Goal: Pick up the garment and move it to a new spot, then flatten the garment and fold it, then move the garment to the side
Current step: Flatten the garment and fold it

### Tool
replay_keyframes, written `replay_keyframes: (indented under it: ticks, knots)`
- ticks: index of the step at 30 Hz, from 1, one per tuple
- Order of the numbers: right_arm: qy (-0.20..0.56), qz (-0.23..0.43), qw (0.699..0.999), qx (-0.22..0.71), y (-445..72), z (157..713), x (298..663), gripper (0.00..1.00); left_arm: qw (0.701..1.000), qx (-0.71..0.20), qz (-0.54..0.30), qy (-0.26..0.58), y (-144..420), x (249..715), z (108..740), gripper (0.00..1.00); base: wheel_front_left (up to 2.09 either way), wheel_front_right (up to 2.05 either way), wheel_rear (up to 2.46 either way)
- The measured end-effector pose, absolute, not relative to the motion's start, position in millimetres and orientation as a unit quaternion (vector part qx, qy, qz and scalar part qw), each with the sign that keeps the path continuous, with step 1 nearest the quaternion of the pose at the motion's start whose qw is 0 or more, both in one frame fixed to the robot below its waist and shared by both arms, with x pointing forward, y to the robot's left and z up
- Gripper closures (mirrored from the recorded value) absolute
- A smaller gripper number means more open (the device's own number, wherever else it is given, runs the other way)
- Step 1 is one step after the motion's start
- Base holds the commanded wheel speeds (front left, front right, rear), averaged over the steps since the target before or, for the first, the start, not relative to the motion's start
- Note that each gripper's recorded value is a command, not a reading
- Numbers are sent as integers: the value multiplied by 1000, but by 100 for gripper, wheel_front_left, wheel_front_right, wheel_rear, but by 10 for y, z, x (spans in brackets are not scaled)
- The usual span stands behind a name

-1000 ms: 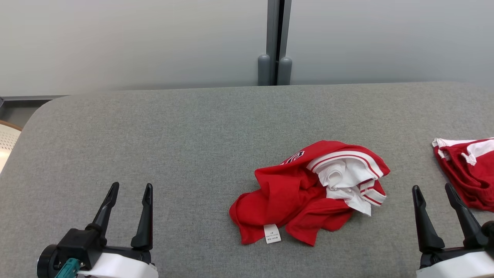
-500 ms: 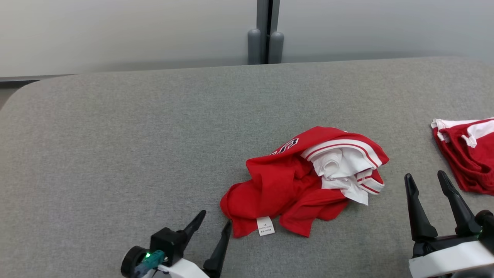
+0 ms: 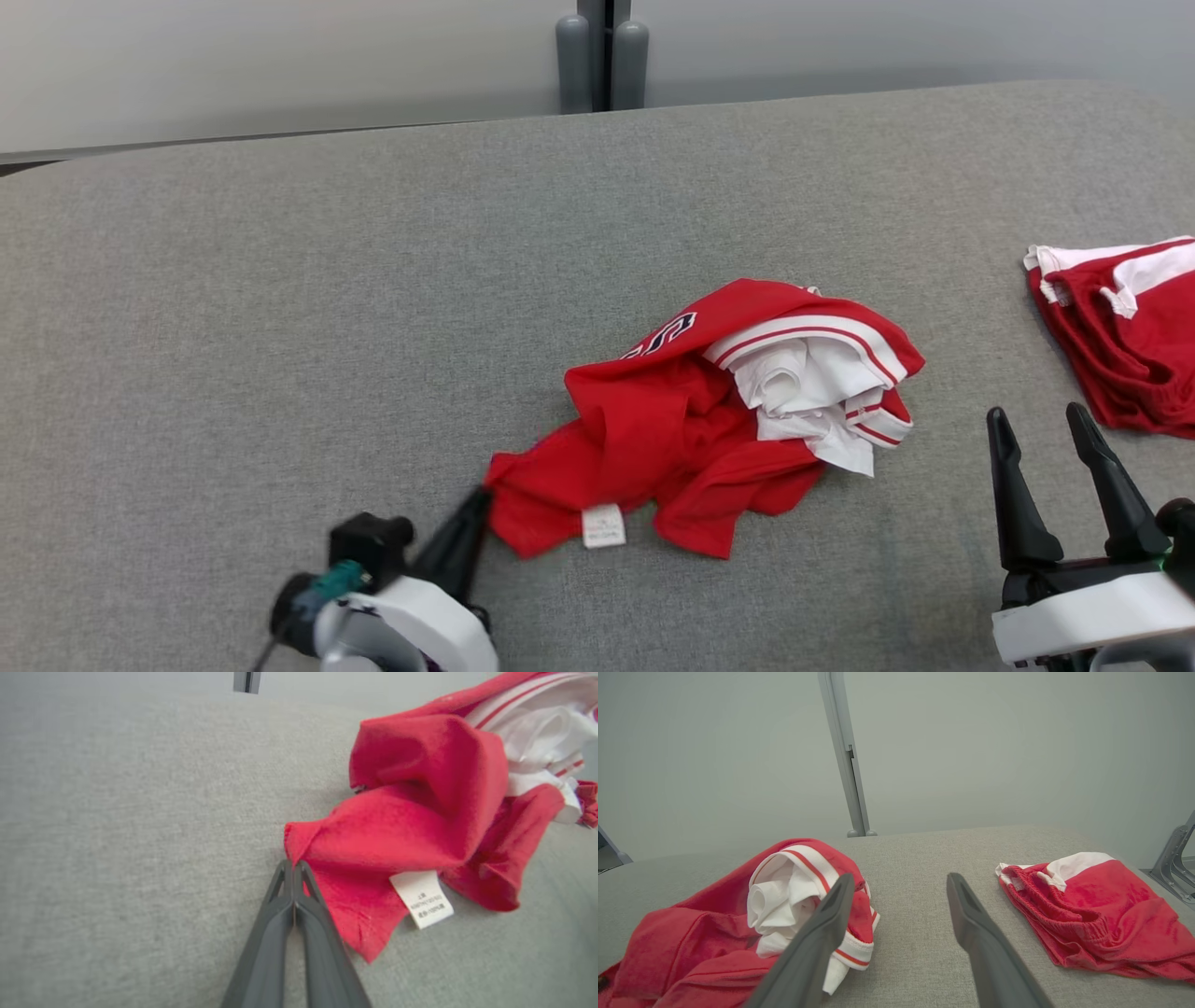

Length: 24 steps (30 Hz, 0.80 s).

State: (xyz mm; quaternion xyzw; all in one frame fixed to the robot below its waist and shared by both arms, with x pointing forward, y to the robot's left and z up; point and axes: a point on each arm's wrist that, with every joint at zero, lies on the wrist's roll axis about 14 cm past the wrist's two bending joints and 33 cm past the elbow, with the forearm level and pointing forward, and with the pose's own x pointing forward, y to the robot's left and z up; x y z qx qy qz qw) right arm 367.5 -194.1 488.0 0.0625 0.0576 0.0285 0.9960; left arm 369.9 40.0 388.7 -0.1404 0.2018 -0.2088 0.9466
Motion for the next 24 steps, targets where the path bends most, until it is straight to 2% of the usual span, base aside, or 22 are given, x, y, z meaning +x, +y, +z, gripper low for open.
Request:
replay_keyframes:
  ticks: [12, 16, 21, 22, 23, 24]
  knots:
    - [54, 26, 995, 75, -1931, 4866, 3734, 0, 989, -82, -97, 77, 1414, 4177, 4623, 100, 0, 0, 0]
    - [59, 24, 995, 79, -1935, 4830, 3735, 0, 991, -71, -55, 104, 1668, 4068, 4568, 100, 0, 0, 0]
    - [64, 18, 995, 80, -1963, 4796, 3748, 0, 980, -106, -16, 165, 1760, 3832, 4242, 100, 0, 0, 0]
    - [64, 17, 995, 80, -1970, 4792, 3753, 0, 979, -102, -15, 176, 1761, 3788, 4164, 93, 0, 0, 0]
    - [65, 16, 994, 81, -1974, 4785, 3756, 0, 976, -113, -11, 183, 1757, 3749, 4105, 39, 0, 0, 0]
    - [66, 16, 994, 84, -1971, 4780, 3760, 0, 976, -125, -5, 180, 1748, 3729, 4083, 0, 0, 0, 0]
